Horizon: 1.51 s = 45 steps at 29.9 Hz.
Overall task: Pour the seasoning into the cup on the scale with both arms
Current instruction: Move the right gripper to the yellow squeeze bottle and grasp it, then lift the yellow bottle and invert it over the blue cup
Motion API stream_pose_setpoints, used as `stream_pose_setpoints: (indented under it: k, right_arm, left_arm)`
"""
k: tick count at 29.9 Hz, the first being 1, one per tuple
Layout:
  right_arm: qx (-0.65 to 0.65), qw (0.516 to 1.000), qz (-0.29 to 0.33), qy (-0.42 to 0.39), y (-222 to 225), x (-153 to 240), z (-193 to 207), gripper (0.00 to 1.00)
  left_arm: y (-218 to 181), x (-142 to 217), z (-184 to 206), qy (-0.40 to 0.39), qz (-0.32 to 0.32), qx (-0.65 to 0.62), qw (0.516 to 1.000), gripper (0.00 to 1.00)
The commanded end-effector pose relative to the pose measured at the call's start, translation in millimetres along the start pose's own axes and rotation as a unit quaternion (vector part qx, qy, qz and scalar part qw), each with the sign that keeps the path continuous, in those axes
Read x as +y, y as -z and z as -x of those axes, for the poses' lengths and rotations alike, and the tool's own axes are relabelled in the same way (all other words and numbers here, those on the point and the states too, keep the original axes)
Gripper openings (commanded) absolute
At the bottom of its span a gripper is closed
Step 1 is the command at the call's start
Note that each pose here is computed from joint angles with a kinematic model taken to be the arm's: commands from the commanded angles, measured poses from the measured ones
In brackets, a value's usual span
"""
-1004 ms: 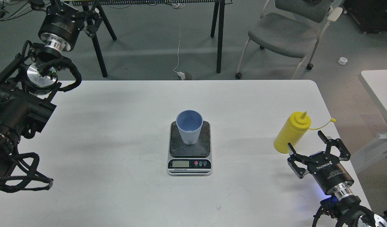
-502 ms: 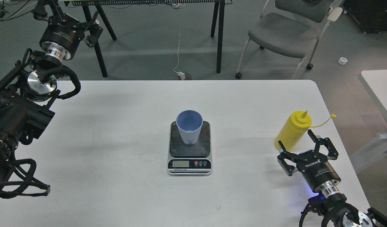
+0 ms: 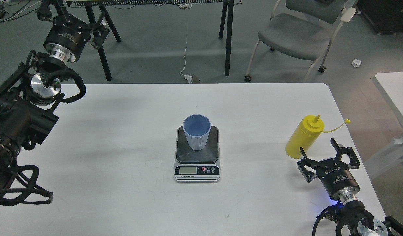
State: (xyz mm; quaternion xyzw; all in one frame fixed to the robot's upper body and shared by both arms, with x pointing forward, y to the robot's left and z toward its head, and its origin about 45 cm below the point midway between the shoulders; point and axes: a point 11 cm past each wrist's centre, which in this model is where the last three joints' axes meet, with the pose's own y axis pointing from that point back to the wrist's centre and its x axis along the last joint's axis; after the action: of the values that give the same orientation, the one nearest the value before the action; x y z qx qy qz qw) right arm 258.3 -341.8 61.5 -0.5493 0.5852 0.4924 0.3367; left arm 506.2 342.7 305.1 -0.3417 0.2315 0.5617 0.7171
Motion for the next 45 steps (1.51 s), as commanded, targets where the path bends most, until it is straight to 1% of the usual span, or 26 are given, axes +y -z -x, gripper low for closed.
stream_pose_setpoints:
  k: [1, 8, 14, 17, 19, 21, 24, 28, 29, 32, 34, 35, 38, 42, 45]
  right_arm:
    - [-0.007, 1.000, -0.005, -0.006, -8, -11, -4, 1.00]
    - [-0.019, 1.000, 0.005, 0.007, -24, -22, 5, 1.00]
    - [-0.019, 1.000, -0.005, 0.018, -20, -35, 14, 0.99]
    - [-0.026, 0.999, -0.006, 0.024, -26, -43, 19, 0.97]
    - [-0.022, 1.000, -0.008, 0.021, -24, -47, 19, 0.94]
    - [-0.021, 1.000, -0.012, 0.018, -25, -54, 18, 0.89]
    - [-0.027, 0.999, -0.025, 0.011, -27, -57, 15, 0.75]
    - [-0.030, 0.999, -0.026, 0.017, -29, -58, 19, 0.45]
    - [-0.031, 0.999, -0.024, 0.021, -29, -59, 21, 0.42]
    - [-0.030, 0.999, -0.024, 0.036, -26, -61, 31, 0.41]
    - [-0.016, 0.998, -0.029, 0.046, -11, -62, 38, 0.41]
    - [-0.007, 0.998, -0.029, 0.056, -4, -64, 45, 0.41]
    - [0.045, 0.993, -0.020, 0.105, 15, -79, 82, 0.40]
    - [0.142, 0.975, -0.003, 0.170, 22, -103, 132, 0.40]
    - [0.215, 0.953, 0.007, 0.216, 22, -116, 168, 0.40]
  left_arm:
    - [2, 2, -3, -0.001, -0.008, -0.009, 1.000, 0.99]
    - [5, 2, -2, 0.002, -0.015, -0.017, 1.000, 0.99]
    - [6, 2, -2, 0.001, -0.015, -0.017, 1.000, 0.99]
    - [5, 2, -2, 0.003, -0.011, -0.017, 1.000, 0.99]
    - [6, 2, -2, 0.002, -0.009, -0.017, 1.000, 0.99]
    - [5, 2, -2, 0.001, -0.008, -0.017, 1.000, 0.99]
    - [7, 3, -2, 0.002, -0.013, -0.020, 1.000, 0.99]
    - [7, 3, -2, 0.002, -0.014, -0.023, 1.000, 0.99]
    - [7, 3, -2, 0.002, -0.014, -0.022, 1.000, 0.99]
    - [7, 3, -3, 0.001, -0.013, -0.022, 1.000, 0.99]
    - [6, 3, -2, 0.001, -0.013, -0.022, 1.000, 0.99]
    - [6, 2, -1, 0.002, -0.012, -0.022, 1.000, 0.99]
    - [7, 2, -1, 0.002, -0.011, -0.021, 1.000, 0.99]
    - [9, 1, 0, 0.002, -0.012, -0.019, 1.000, 0.99]
    - [7, 3, -2, 0.004, -0.012, -0.021, 1.000, 0.99]
